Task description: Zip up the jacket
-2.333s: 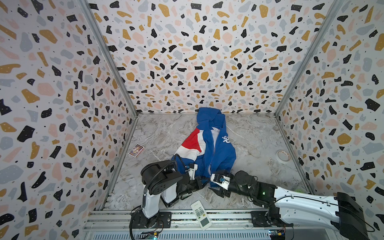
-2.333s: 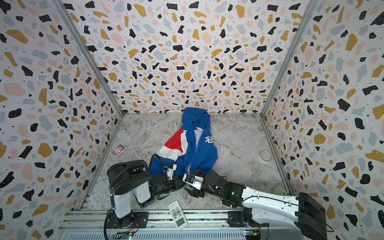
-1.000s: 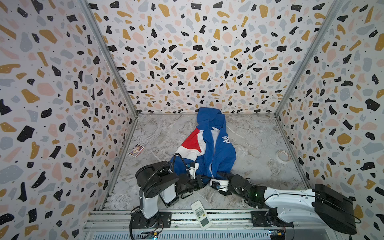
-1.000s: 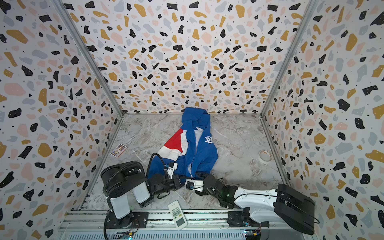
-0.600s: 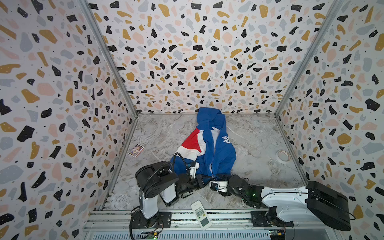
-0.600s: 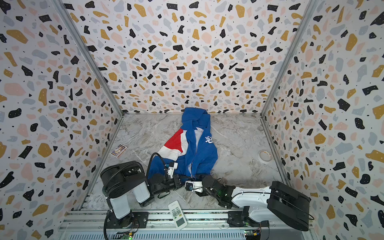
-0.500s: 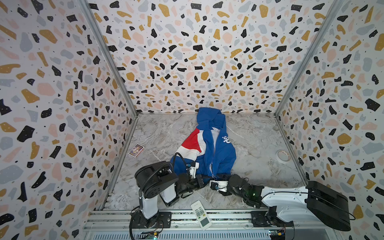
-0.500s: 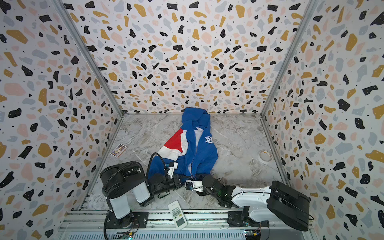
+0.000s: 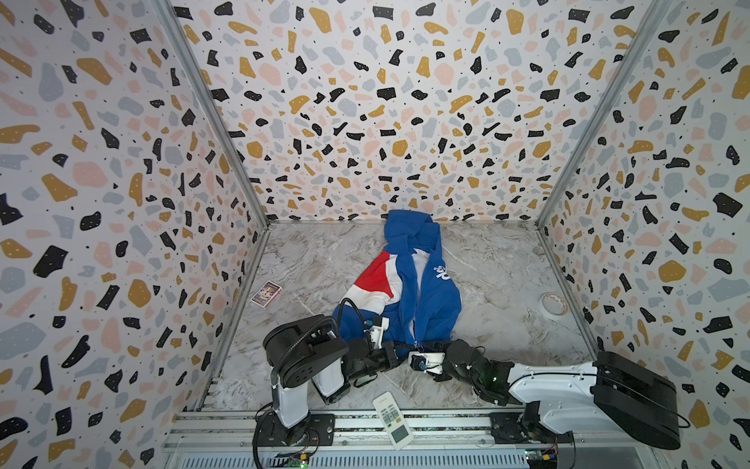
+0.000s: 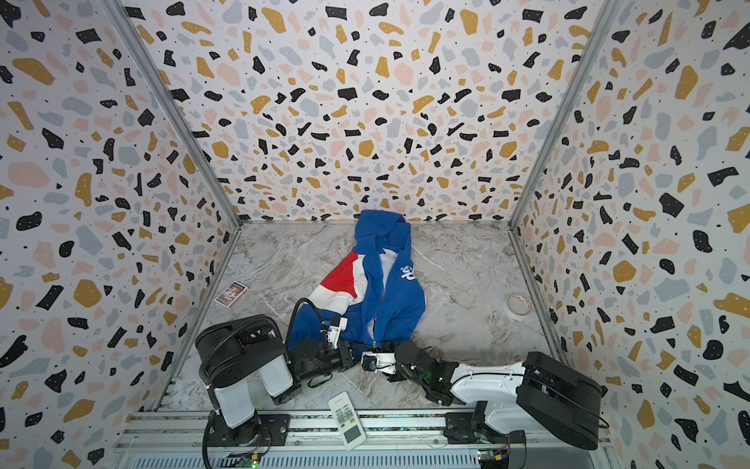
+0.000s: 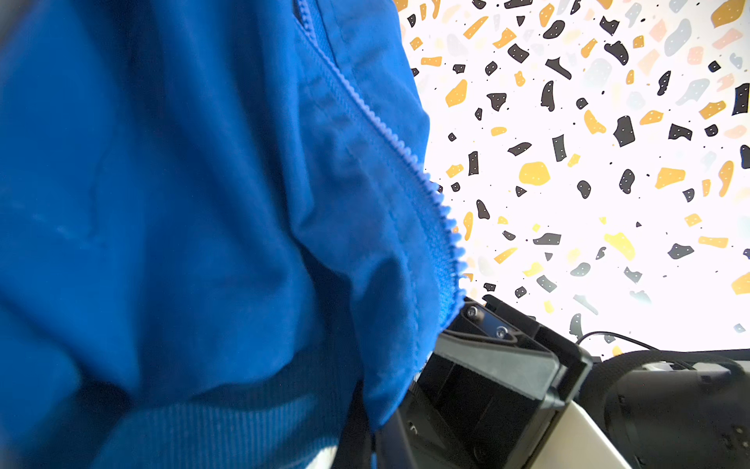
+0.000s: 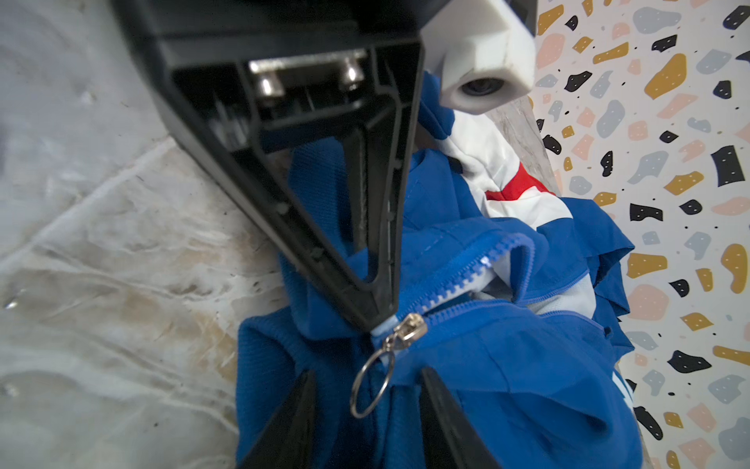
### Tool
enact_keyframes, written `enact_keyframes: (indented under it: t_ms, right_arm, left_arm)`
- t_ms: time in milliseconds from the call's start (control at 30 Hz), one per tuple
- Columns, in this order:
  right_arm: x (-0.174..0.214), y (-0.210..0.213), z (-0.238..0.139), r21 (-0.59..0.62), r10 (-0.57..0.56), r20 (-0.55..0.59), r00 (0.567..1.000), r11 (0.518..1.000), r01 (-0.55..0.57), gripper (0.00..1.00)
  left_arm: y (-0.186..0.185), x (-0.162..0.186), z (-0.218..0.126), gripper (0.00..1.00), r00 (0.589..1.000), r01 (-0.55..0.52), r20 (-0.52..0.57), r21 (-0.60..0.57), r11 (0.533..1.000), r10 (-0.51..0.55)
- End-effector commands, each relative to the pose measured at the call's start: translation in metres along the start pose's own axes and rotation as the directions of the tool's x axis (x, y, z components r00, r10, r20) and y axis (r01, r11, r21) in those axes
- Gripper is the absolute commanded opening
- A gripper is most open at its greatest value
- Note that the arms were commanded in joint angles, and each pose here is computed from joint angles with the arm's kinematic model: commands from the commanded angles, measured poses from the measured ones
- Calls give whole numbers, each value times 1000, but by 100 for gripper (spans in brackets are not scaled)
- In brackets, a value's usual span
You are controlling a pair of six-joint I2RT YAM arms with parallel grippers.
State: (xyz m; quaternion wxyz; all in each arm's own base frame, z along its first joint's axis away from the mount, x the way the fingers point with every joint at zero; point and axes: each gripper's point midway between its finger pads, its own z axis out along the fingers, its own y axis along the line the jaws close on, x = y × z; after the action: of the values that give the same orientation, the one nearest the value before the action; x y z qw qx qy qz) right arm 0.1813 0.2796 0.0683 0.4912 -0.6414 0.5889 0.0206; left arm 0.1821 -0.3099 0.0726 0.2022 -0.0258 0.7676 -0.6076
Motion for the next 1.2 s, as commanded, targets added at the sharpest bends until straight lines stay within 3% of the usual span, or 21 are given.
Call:
enact_keyframes:
  t_ms: [0, 433, 833, 1033, 1167]
  right_arm:
    - [-16, -10, 0, 15, 5, 41, 999, 1000, -6, 43]
    - [-24, -17, -9, 21, 21, 88, 996, 1000, -23, 44]
    - [-18, -15, -1, 20, 13, 48, 999, 1000, -14, 43]
    - [-19, -15, 2, 14, 5, 42, 999, 1000, -5, 38]
    - [-18, -17, 3, 18, -10, 33, 999, 1000, 10, 25]
  left_arm:
    - [-56, -13, -8, 0, 994, -97, 71, 218, 971, 83]
    - [-59, -13, -7, 0, 994, -96, 71, 227, 969, 81]
    - [-59, -13, -7, 0, 994, -94, 69, 228, 969, 80]
    - [-57, -13, -7, 0, 994, -96, 68, 223, 970, 82]
    - [-54, -12, -7, 0, 994, -96, 65, 215, 972, 83]
